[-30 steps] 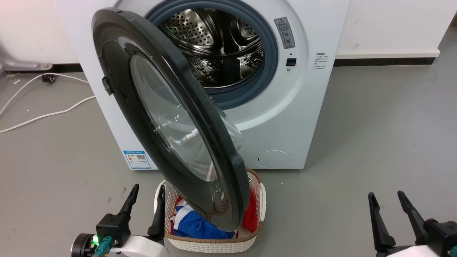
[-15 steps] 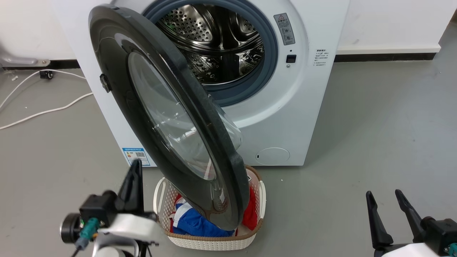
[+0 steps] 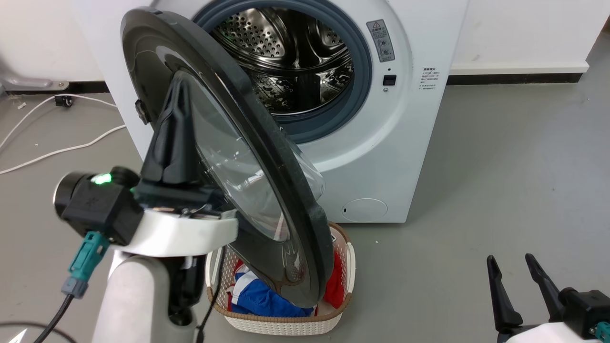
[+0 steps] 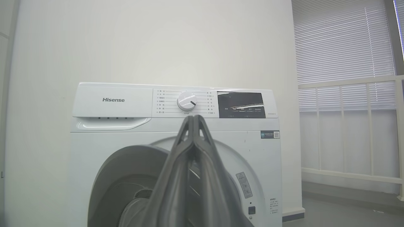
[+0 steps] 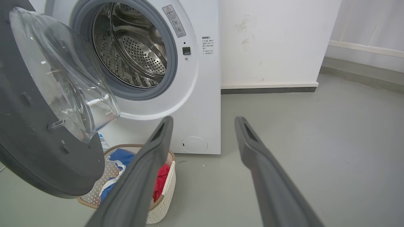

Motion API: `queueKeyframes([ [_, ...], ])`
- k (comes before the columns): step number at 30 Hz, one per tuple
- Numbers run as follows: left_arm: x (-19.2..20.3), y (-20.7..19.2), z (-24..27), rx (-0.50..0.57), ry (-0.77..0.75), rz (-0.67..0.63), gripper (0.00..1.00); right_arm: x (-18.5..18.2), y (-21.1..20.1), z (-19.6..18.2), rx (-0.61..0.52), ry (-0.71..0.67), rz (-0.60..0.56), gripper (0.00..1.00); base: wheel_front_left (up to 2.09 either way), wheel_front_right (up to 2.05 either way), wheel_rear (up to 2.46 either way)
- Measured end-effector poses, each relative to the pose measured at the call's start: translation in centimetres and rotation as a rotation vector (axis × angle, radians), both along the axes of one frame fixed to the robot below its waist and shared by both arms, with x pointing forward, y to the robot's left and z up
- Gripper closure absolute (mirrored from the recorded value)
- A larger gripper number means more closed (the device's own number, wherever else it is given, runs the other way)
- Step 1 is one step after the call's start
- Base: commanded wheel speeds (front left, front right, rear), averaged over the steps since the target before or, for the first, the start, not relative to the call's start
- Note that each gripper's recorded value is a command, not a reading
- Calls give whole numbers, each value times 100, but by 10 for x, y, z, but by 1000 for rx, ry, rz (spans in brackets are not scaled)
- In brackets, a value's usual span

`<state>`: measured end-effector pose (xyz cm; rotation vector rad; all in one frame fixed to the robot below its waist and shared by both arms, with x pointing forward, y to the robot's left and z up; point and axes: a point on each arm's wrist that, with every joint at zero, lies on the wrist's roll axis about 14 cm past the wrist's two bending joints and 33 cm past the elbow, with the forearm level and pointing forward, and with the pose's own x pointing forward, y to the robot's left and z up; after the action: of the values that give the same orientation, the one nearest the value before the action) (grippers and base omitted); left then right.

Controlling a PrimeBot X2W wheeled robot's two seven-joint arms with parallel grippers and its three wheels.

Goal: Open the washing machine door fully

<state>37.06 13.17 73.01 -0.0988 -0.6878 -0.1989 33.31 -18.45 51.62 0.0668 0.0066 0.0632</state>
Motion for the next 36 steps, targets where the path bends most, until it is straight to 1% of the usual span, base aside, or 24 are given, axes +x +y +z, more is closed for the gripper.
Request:
queueKeyframes([
  [7,-26,-57,44,27,-107,-190,100,-2,-3,-3,4,8,-12,0,0,0,0],
  [10,-37,-79,50,36,-113,-268,100,-4,-6,-3,4,9,-19,0,0,0,0],
  [14,-48,-106,45,55,-77,-367,100,-5,-7,-3,3,12,-25,0,0,0,0],
  [17,-53,-124,26,64,2,-435,100,-7,-9,-3,3,12,-29,0,0,0,0],
  [23,-62,-151,-27,73,221,-545,100,-7,-9,-4,2,16,-29,0,0,0,0],
  [29,-76,-177,-94,89,468,-645,100,-7,-9,-6,0,25,-27,0,0,0,0],
  [32,-83,-188,-123,125,554,-676,100,-6,-9,-8,1,31,-27,0,0,0,0],
  [36,-80,-191,-152,147,629,-671,100,-6,-9,-10,2,37,-27,0,0,0,0],
])
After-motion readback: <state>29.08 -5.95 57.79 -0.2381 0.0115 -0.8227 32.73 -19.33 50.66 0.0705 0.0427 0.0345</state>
